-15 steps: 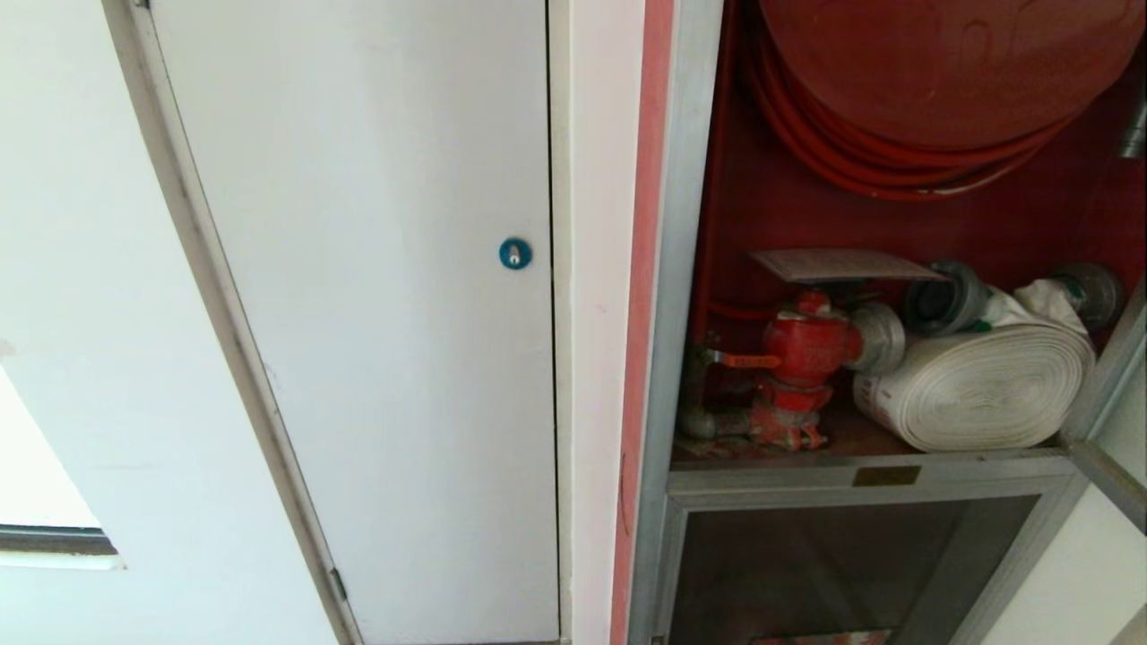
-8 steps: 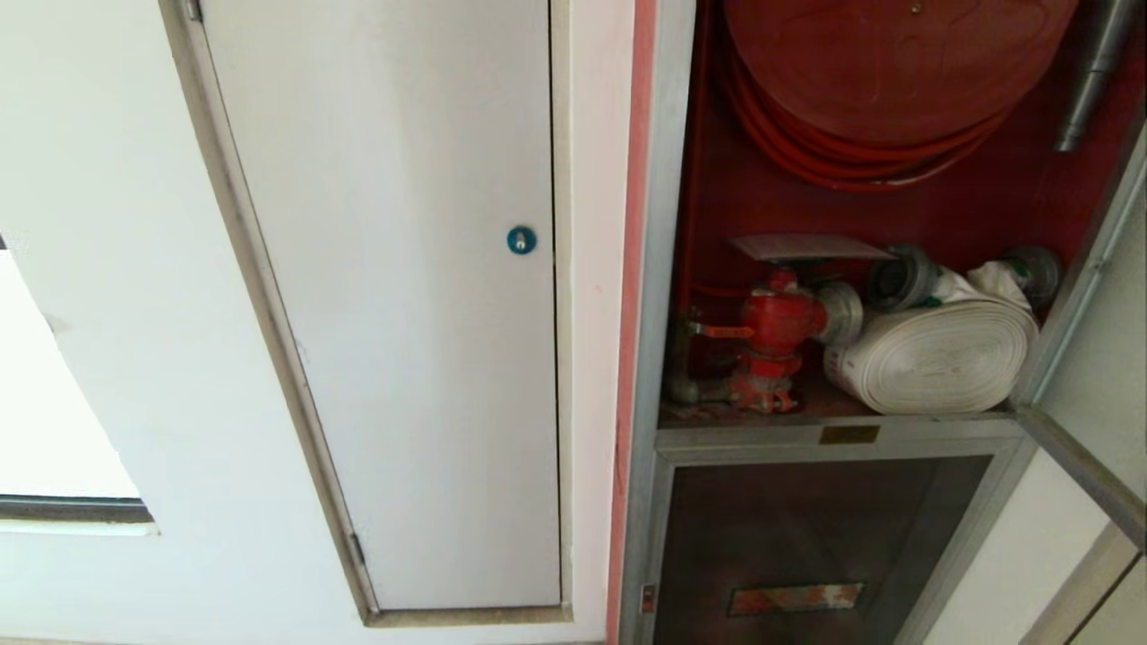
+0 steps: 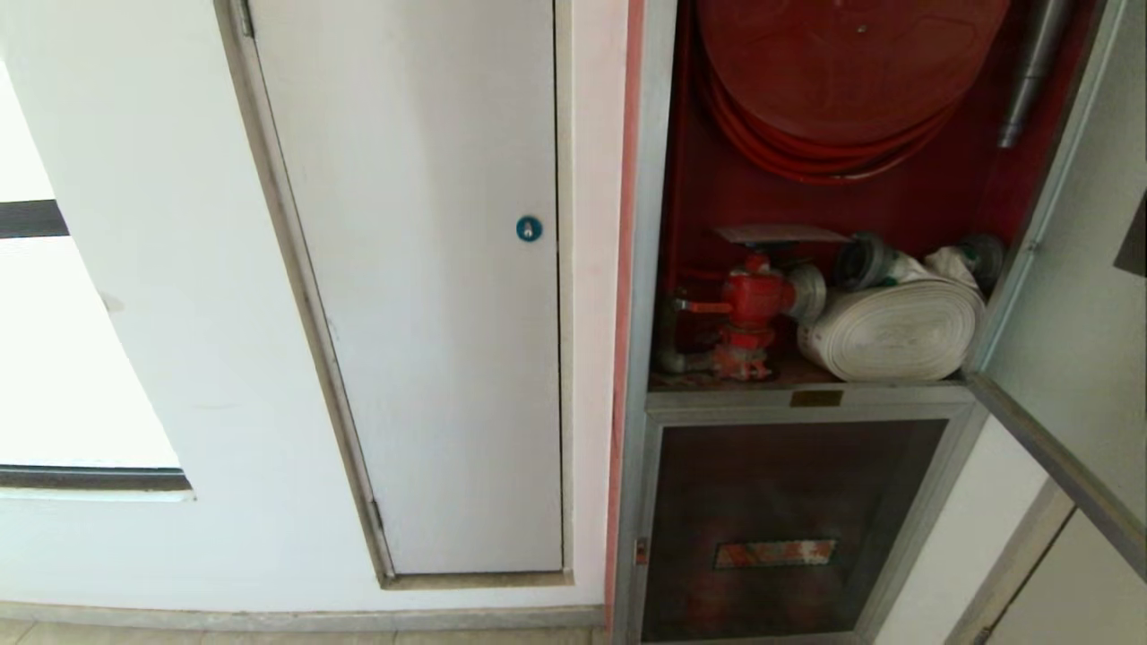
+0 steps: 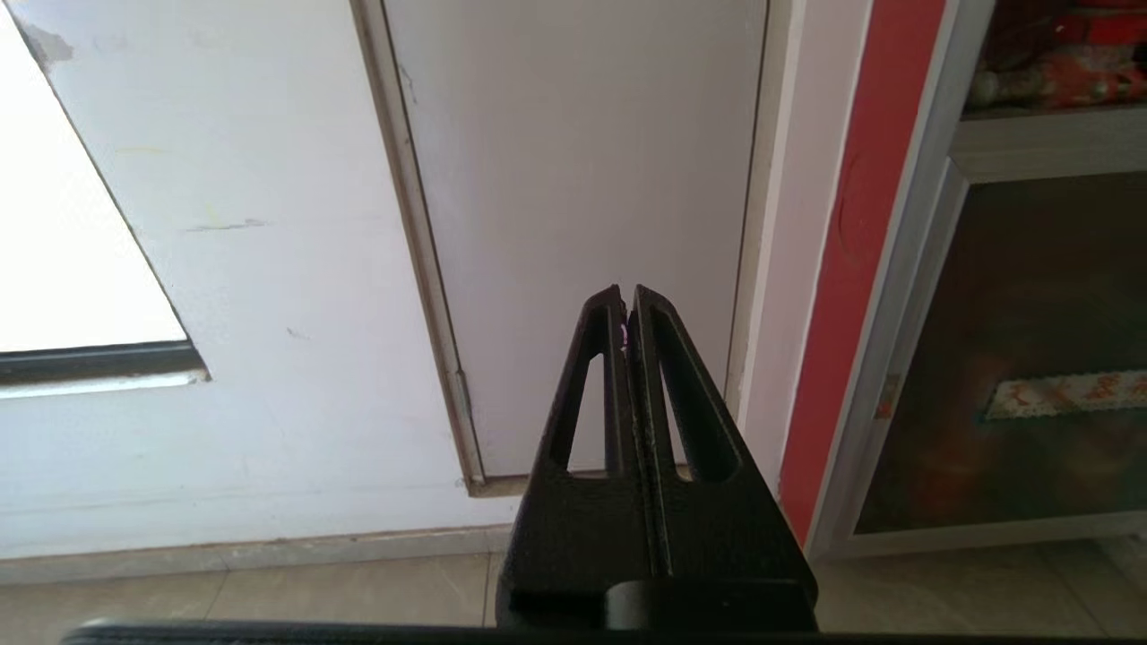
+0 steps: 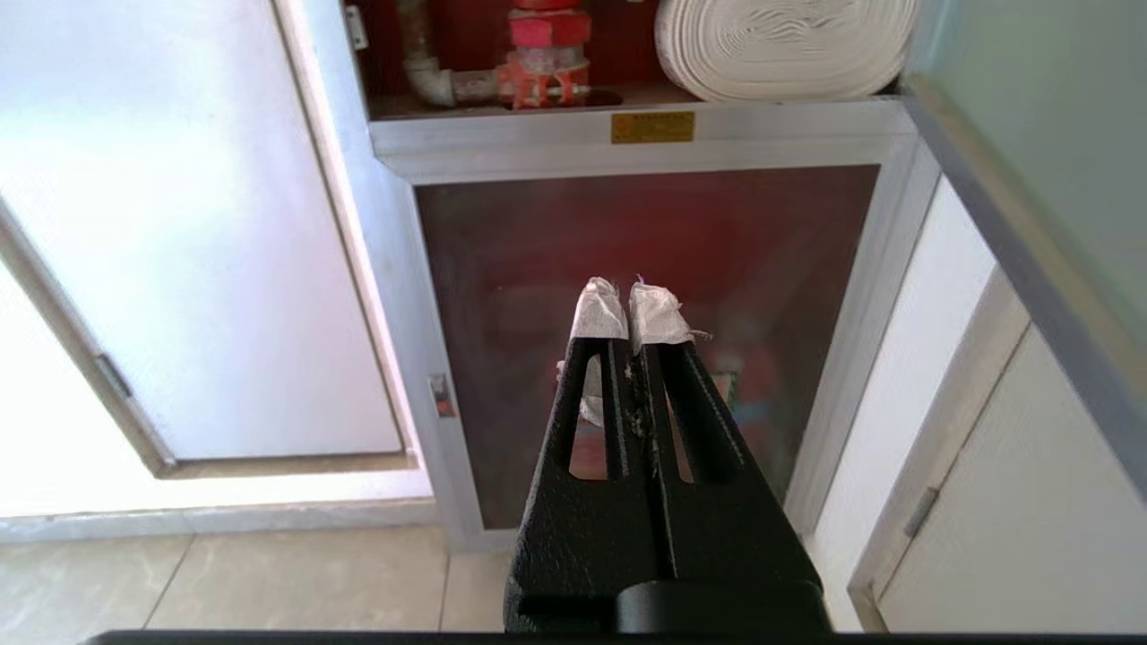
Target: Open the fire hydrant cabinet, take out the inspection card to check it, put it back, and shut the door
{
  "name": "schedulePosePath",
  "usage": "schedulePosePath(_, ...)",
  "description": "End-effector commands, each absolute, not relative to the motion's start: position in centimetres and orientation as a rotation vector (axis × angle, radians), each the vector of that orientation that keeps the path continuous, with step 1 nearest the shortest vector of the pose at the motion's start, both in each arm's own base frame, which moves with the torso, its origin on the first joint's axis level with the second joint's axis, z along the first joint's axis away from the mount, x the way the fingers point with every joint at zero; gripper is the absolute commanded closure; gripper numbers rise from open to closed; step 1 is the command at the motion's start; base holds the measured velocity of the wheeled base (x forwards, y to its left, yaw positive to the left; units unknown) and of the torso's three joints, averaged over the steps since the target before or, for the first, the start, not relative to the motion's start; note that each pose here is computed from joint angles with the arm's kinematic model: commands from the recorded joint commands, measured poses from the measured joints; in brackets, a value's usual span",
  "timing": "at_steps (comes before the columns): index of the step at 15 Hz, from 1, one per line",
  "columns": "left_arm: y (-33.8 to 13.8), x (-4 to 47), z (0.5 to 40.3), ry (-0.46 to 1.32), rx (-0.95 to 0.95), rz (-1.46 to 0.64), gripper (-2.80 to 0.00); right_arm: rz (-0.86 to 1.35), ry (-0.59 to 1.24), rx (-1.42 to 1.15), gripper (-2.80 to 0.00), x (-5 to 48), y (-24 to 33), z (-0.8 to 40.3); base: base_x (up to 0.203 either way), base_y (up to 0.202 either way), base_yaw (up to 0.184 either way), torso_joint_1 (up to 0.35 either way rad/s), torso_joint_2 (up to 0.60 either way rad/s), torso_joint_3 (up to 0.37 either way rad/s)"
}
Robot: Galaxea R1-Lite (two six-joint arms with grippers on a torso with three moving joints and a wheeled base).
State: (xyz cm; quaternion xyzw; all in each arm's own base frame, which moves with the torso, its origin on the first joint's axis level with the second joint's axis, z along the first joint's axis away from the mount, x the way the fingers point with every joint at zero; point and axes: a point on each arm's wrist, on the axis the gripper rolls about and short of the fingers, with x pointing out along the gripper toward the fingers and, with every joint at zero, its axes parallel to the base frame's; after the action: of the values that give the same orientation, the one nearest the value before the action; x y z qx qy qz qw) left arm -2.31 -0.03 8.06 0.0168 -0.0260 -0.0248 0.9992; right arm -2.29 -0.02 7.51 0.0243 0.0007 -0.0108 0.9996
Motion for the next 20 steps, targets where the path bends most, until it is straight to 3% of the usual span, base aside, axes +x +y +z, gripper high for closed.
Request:
schedulePosePath(1, 0.0, -2.1, 7.4, -0.03, 0.034, -0.05, 0.0, -0.022, 0.001, 0.049, 0.0, -2.3, 0.0, 7.5, -0.137, 0.0, -0.002, -0.005, 0.0, 0.003)
schedulePosePath(17, 0.0, -2.1, 7.4, -0.03, 0.034, -0.05, 0.0, -0.023, -0.002, 0.055, 0.0, -2.3, 0.0, 7.5, 0.0, 0.0, 0.0, 0.0, 0.0, 0.0)
schedulePosePath(20, 0.0, -2.1, 7.4, -0.03, 0.034, -0.05, 0.0, -0.076, -0.096, 0.056, 0.0, -3.4, -0.1, 10.7, 0.0, 0.0, 0.0, 0.0, 0.0, 0.0)
